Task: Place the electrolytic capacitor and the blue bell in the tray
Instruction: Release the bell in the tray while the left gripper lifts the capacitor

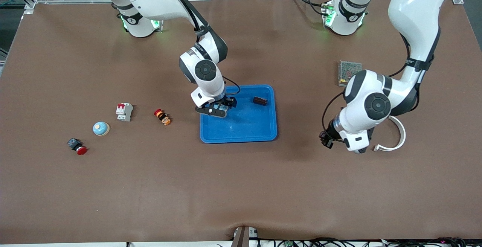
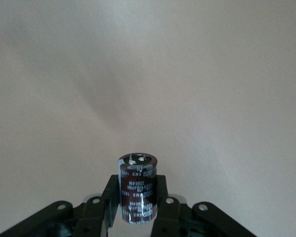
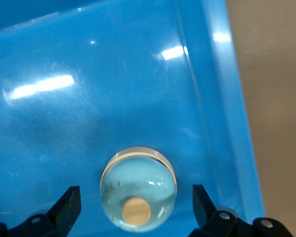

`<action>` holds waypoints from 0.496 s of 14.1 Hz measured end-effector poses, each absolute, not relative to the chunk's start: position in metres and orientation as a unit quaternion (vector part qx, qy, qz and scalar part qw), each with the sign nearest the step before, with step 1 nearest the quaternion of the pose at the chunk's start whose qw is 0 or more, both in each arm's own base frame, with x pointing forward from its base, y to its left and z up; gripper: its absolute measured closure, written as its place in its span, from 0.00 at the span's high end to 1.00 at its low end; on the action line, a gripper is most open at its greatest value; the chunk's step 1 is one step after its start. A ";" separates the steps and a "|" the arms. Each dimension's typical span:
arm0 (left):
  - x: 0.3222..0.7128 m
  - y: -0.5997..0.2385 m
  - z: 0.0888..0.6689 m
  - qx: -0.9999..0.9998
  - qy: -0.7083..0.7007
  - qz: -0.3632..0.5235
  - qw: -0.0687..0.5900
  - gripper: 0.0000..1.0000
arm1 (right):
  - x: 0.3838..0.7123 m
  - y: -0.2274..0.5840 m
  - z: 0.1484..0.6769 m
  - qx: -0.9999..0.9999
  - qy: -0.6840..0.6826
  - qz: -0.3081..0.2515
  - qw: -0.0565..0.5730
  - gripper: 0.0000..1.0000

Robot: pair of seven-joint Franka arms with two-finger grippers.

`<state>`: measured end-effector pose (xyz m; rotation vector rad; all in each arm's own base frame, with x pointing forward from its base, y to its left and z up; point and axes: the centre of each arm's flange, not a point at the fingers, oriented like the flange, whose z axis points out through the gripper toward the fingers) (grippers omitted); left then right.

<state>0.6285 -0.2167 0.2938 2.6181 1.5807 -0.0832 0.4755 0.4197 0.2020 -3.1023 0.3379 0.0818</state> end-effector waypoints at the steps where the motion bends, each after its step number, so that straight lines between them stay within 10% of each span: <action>1: 0.627 -0.234 0.301 0.852 0.521 -0.024 0.047 0.33 | 0.480 0.416 0.215 -0.994 0.105 0.032 0.003 1.00; 7: 0.609 -0.325 0.327 0.838 0.539 -0.021 0.075 0.33 | 0.529 0.338 0.306 -0.997 0.043 0.065 -0.012 1.00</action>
